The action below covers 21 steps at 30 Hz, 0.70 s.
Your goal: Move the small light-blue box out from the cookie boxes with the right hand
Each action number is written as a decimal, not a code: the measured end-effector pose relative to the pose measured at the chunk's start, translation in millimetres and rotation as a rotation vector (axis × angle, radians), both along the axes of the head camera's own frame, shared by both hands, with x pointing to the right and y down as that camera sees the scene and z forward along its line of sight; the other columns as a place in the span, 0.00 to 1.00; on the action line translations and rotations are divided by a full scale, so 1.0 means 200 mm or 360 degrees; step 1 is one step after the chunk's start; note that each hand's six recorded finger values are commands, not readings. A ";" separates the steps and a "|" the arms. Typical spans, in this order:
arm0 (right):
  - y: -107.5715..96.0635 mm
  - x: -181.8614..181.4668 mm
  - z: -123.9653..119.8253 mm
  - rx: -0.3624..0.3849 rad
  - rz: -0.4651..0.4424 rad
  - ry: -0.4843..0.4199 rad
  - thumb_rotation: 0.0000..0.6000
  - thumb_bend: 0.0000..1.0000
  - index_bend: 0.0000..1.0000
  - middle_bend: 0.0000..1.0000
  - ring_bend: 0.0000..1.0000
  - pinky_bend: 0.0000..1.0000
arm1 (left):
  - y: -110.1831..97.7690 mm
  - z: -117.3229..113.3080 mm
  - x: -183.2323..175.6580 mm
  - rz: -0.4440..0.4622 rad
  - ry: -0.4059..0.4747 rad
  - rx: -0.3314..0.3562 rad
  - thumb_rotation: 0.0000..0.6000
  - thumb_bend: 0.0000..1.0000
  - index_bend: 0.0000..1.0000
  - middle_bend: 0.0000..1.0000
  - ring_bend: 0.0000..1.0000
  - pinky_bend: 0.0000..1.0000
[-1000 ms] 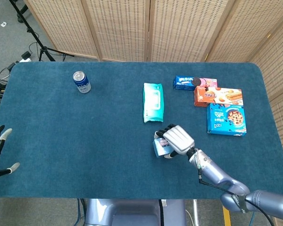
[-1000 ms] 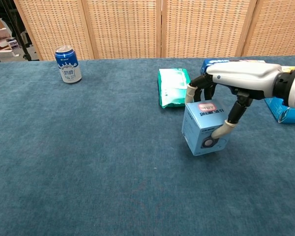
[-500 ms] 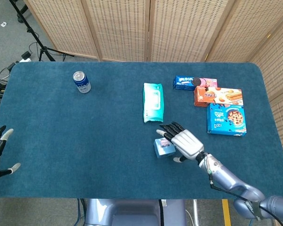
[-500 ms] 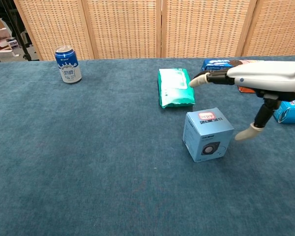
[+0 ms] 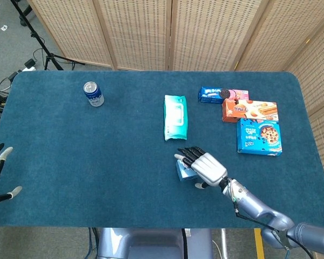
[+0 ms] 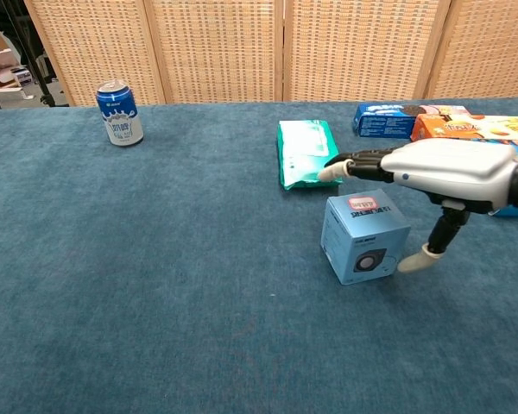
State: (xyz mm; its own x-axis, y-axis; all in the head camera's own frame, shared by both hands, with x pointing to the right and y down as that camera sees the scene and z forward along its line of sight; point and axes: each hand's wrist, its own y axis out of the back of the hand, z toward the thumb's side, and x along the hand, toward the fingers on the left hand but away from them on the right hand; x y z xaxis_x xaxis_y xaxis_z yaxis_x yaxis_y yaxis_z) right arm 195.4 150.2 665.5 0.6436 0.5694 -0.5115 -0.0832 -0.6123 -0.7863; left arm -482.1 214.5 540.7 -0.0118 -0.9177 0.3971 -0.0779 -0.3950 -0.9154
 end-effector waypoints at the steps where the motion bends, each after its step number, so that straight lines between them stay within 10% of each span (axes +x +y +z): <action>1: -0.01 0.00 0.01 -0.0002 0.0009 0.0001 1.00 0.01 0.13 0.14 0.10 0.18 | 0.00 0.00 0.00 -0.0003 -0.0002 0.0000 1.00 0.00 0.00 0.00 0.00 0.00; 8: -0.03 -0.03 0.03 -0.0028 0.0115 -0.0101 1.00 0.44 0.48 0.53 0.46 0.33 | -0.01 0.01 -0.01 -0.0010 -0.0005 -0.0005 1.00 0.00 0.00 0.00 0.00 0.00; 21: -0.08 0.05 -0.14 -0.0315 0.0234 -0.0166 1.00 0.62 0.49 0.55 0.50 0.34 | 0.00 0.00 0.00 0.0006 -0.0003 -0.0011 1.00 0.00 0.00 0.00 0.00 0.00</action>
